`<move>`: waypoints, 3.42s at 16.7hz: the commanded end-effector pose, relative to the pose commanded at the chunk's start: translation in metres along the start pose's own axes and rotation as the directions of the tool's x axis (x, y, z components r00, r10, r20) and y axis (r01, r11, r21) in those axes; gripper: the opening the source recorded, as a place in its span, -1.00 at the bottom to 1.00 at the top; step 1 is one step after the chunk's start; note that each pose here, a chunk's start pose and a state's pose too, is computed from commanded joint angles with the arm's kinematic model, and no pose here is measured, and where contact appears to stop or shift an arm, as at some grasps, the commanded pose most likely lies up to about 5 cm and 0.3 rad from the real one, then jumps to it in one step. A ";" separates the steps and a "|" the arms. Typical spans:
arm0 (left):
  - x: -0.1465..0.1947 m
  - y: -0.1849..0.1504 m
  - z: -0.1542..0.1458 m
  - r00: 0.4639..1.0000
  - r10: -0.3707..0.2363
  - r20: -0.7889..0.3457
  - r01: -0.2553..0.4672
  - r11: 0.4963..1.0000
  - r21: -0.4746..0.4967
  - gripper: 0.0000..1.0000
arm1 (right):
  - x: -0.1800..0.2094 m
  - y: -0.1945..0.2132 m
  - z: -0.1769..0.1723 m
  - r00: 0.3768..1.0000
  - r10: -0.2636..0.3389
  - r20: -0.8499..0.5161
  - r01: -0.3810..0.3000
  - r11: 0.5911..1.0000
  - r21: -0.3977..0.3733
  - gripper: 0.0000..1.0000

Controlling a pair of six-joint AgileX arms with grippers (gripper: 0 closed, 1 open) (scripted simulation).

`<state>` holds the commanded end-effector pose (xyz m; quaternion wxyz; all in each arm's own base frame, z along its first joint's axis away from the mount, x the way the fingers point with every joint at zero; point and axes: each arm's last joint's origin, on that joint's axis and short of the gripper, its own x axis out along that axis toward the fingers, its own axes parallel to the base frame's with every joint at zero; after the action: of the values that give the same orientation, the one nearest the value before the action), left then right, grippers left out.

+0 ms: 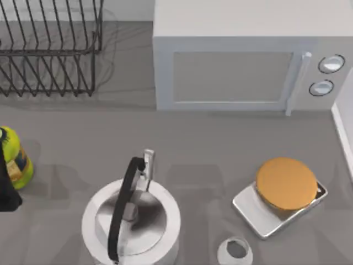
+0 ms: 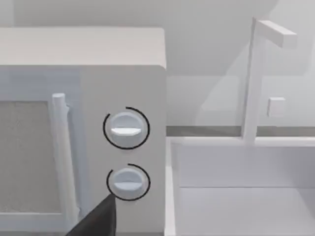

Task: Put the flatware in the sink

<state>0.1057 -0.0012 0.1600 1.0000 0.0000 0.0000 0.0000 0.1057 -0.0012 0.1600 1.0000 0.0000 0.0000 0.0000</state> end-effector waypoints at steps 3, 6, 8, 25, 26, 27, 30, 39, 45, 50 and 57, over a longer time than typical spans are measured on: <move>0.000 0.000 0.000 1.000 0.000 0.000 0.000 1.000 0.000 1.00 | 0.000 -0.001 0.002 1.000 -0.008 -0.012 0.008 1.000 -0.002 1.00; 0.000 0.000 0.000 1.000 0.000 0.000 0.000 1.000 0.000 1.00 | 0.002 -0.006 0.014 0.992 -0.056 -0.112 0.054 0.998 -0.017 1.00; 0.000 0.000 0.000 1.000 0.000 0.000 0.000 1.000 0.000 1.00 | 0.006 -0.012 0.025 0.967 -0.101 -0.235 0.096 0.995 -0.032 1.00; 0.000 0.000 0.000 1.000 0.000 0.000 0.000 1.000 0.000 1.00 | 0.093 -0.120 0.035 0.051 -0.002 -0.999 0.373 0.927 0.018 1.00; 0.000 0.000 0.000 1.000 0.000 0.000 0.000 1.000 0.000 1.00 | 0.094 -0.121 0.035 0.048 0.001 -0.999 0.375 0.927 0.018 1.00; 0.000 0.000 0.000 1.000 0.000 0.000 0.000 1.000 0.000 1.00 | 0.094 -0.121 0.035 0.048 0.001 -0.999 0.375 0.927 0.018 1.00; 0.000 0.000 0.000 1.000 0.000 0.000 0.000 1.000 0.000 1.00 | 0.094 -0.120 0.035 0.050 -0.001 -0.999 0.372 0.928 0.018 1.00; 0.000 0.000 0.000 1.000 0.000 0.000 0.000 1.000 0.000 1.00 | 0.102 -0.124 -0.038 0.059 -0.006 -0.998 0.374 0.927 0.016 1.00; 0.000 0.000 0.000 1.000 0.000 0.000 0.000 1.000 0.000 1.00 | 0.099 -0.121 -0.065 0.048 0.001 -0.999 0.375 0.927 0.019 1.00; 0.000 0.000 0.000 1.000 0.000 0.000 0.000 1.000 0.000 1.00 | 0.099 -0.121 -0.065 0.048 0.001 -0.999 0.375 0.927 0.019 0.55; 0.000 0.000 0.000 1.000 0.000 0.000 0.000 1.000 0.000 1.00 | 0.099 -0.121 -0.065 0.048 0.001 -0.999 0.375 0.927 0.019 -0.51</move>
<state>0.1057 -0.0012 0.1600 1.0000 0.0000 0.0000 0.0000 0.2043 -0.1222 0.0950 0.7103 0.1386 0.6774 -0.1317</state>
